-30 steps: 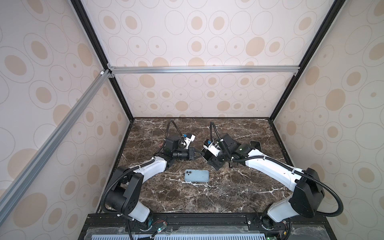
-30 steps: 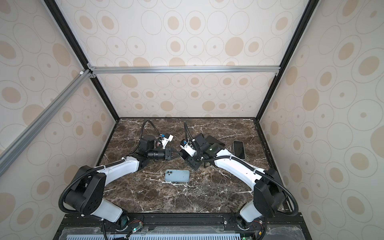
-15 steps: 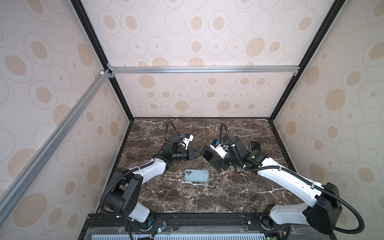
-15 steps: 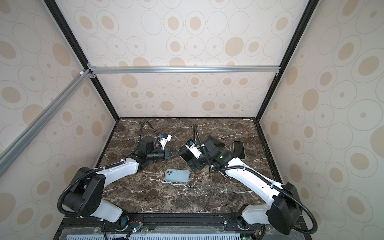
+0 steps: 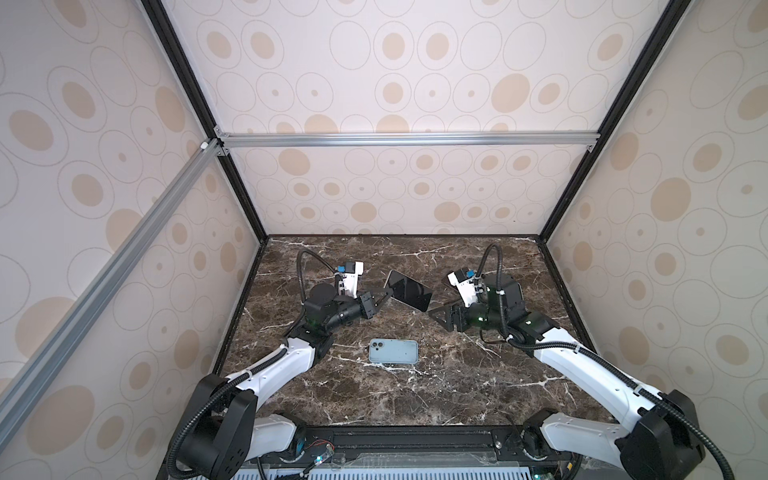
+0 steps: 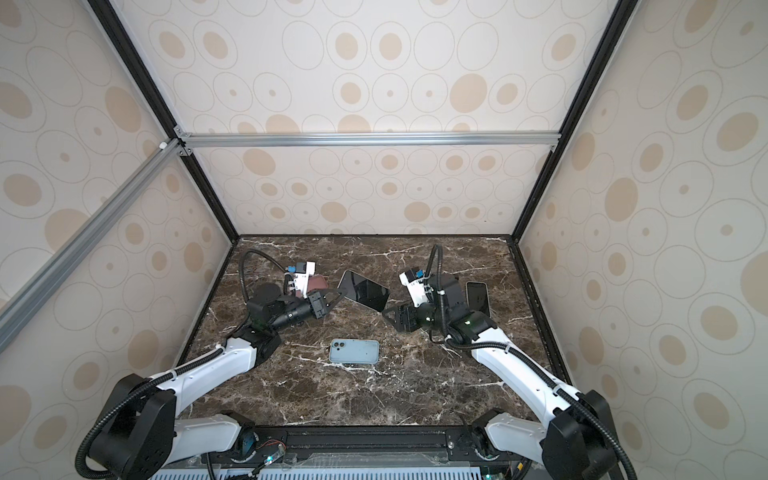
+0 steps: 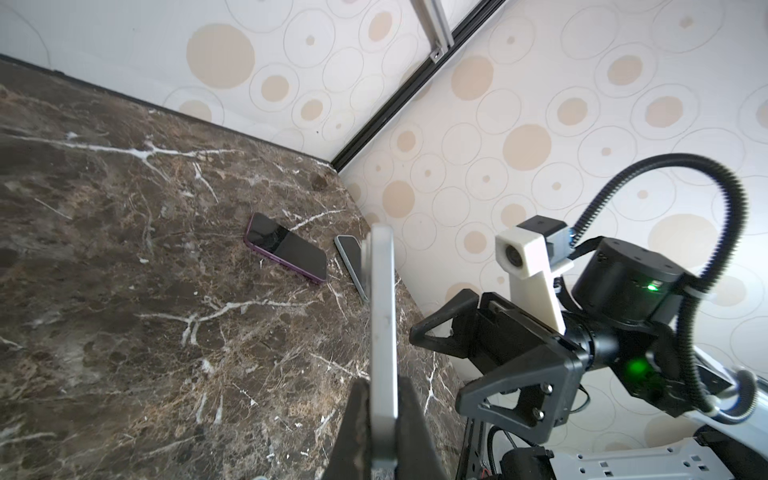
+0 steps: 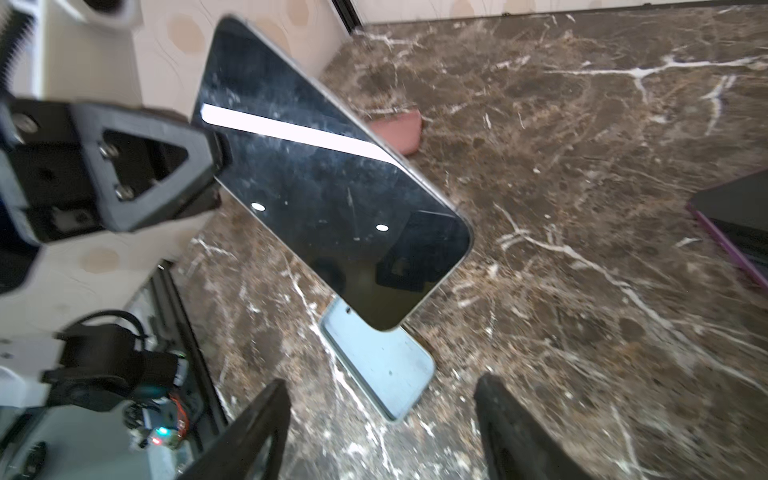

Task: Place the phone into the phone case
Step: 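Grasp the phone's edge with the left gripper while the right holds it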

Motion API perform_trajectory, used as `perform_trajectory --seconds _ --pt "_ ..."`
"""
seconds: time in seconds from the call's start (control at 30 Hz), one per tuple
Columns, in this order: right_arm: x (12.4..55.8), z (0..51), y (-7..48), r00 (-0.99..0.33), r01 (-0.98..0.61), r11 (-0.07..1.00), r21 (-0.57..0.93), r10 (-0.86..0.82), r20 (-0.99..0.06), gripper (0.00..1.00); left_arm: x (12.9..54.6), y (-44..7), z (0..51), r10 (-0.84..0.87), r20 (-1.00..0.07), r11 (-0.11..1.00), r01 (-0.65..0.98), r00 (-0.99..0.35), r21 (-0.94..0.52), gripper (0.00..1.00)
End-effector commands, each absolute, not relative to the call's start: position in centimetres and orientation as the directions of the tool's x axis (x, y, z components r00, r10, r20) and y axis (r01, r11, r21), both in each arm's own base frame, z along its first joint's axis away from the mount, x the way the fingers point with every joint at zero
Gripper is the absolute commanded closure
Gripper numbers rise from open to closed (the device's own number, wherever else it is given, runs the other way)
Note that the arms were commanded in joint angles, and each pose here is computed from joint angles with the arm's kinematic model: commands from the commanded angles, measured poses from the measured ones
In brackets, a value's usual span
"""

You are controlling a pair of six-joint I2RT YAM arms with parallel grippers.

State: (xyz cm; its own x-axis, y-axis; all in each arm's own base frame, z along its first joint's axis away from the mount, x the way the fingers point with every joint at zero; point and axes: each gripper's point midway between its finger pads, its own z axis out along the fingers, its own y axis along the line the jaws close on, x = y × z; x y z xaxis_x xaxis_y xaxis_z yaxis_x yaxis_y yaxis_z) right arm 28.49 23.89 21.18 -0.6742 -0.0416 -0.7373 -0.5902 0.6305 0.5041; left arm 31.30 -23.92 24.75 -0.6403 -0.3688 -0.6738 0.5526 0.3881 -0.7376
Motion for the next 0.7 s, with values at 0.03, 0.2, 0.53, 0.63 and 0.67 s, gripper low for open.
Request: perform_trajectory --seconds 0.03,0.2,0.53,0.63,0.67 --pt "28.1 24.7 26.8 -0.702 -0.633 0.396 0.665 0.068 -0.709 0.37 30.5 -23.0 30.9 -0.483 -0.718 0.288 0.683 -0.502 -0.672 1.0" --pt "28.4 26.1 28.0 -0.703 -0.659 0.285 0.696 0.096 -0.705 0.46 29.6 -22.6 32.7 -0.535 -0.69 0.197 0.721 -0.489 -0.664 1.0" --pt "29.0 27.5 28.5 -0.689 -0.676 0.254 0.692 0.117 -0.715 0.49 29.0 -22.3 34.6 -0.578 -0.665 0.125 0.753 -0.474 -0.646 1.0" --pt "29.5 27.0 28.2 -0.693 -0.657 0.297 0.693 0.124 -0.71 0.51 29.2 -22.1 34.3 -0.581 -0.665 0.149 0.741 -0.47 -0.655 1.0" --pt "29.7 26.8 28.0 -0.692 -0.65 0.32 0.689 0.125 -0.711 0.52 29.3 -22.0 34.1 -0.582 -0.666 0.164 0.734 -0.467 -0.659 1.0"
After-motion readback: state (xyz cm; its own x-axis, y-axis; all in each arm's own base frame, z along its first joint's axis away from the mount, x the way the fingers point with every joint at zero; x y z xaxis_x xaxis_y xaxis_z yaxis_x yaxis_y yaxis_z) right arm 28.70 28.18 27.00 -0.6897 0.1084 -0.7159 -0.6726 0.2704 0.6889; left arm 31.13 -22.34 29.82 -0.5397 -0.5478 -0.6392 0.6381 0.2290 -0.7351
